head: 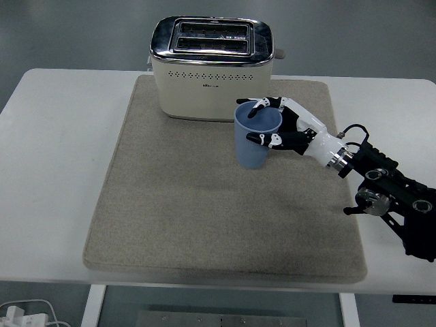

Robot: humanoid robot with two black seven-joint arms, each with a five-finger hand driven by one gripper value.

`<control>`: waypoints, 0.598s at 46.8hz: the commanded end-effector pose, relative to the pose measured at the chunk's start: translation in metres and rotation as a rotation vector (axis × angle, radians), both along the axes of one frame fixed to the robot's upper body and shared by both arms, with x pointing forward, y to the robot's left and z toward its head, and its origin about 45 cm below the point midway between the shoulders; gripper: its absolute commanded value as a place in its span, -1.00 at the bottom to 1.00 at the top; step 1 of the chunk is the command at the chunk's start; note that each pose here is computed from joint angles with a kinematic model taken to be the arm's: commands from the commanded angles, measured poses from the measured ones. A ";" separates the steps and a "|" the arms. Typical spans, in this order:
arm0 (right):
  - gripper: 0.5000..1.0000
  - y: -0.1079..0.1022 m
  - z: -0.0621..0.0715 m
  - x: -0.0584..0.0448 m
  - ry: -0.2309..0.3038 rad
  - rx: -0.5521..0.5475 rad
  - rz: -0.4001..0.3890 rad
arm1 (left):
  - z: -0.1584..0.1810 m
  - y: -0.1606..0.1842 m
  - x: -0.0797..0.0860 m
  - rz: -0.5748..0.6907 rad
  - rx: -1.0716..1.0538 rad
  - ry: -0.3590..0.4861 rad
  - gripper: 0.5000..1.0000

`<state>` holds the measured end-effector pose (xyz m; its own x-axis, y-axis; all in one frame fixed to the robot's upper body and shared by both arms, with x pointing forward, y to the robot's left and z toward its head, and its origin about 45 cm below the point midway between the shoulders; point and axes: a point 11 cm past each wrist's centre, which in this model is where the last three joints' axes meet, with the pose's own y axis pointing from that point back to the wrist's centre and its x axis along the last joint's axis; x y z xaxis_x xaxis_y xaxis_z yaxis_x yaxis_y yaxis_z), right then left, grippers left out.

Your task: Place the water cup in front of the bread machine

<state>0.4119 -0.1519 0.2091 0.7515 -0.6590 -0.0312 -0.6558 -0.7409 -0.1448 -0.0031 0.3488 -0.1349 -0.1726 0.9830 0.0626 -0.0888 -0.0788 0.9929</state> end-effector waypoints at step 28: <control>-1.00 0.075 0.020 0.001 -0.157 -0.073 0.017 | 0.000 0.000 0.000 0.000 0.000 0.000 1.00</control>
<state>0.4130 -0.0832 0.2273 0.7567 -0.6429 0.1186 -0.6186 -0.7628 -0.1881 -0.0033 0.3488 -0.1349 -0.1726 0.9830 0.0632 -0.0883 -0.0794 0.9929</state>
